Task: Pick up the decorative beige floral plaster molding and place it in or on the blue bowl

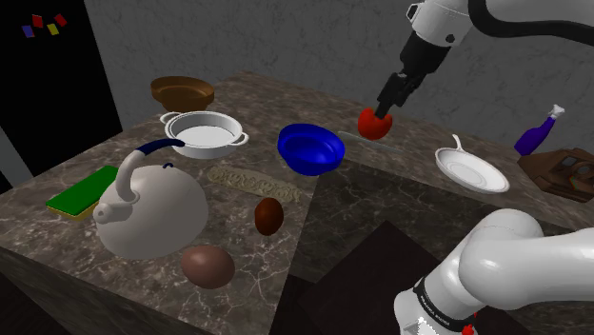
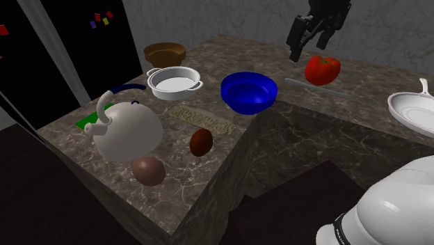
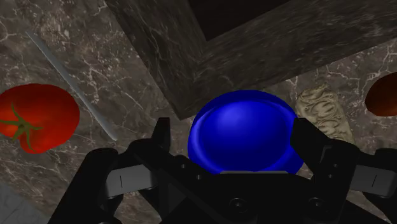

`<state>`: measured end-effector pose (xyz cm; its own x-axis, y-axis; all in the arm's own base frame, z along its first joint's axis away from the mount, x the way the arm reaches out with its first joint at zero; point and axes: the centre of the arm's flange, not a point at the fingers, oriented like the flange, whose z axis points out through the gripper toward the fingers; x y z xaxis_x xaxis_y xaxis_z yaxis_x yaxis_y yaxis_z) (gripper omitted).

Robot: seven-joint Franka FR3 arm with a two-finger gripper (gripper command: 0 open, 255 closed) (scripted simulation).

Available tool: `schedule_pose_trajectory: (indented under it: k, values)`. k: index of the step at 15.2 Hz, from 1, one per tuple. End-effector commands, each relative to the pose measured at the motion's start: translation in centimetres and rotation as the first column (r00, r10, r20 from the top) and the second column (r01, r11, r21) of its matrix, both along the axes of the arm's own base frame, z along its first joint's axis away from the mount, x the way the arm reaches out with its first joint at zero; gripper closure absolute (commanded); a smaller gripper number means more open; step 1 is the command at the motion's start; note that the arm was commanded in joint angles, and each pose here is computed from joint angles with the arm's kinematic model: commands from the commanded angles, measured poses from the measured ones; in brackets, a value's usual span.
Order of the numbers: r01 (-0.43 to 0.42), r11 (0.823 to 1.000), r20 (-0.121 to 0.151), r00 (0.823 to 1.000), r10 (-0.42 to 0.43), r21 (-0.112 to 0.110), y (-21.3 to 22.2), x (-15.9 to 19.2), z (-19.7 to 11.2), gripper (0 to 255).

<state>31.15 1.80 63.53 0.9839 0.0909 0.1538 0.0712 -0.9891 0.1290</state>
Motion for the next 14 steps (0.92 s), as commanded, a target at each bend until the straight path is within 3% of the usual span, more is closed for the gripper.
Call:
schedule_pose_trajectory:
  k: [1,14]
  values:
    - [0.000,1.000,0.000,1.000,0.000,0.000,0.0,0.0,0.0,0]
    - [0.032,0.997,-0.096,0.995,-0.025,0.069,9.7,4.6,-12.8,0]
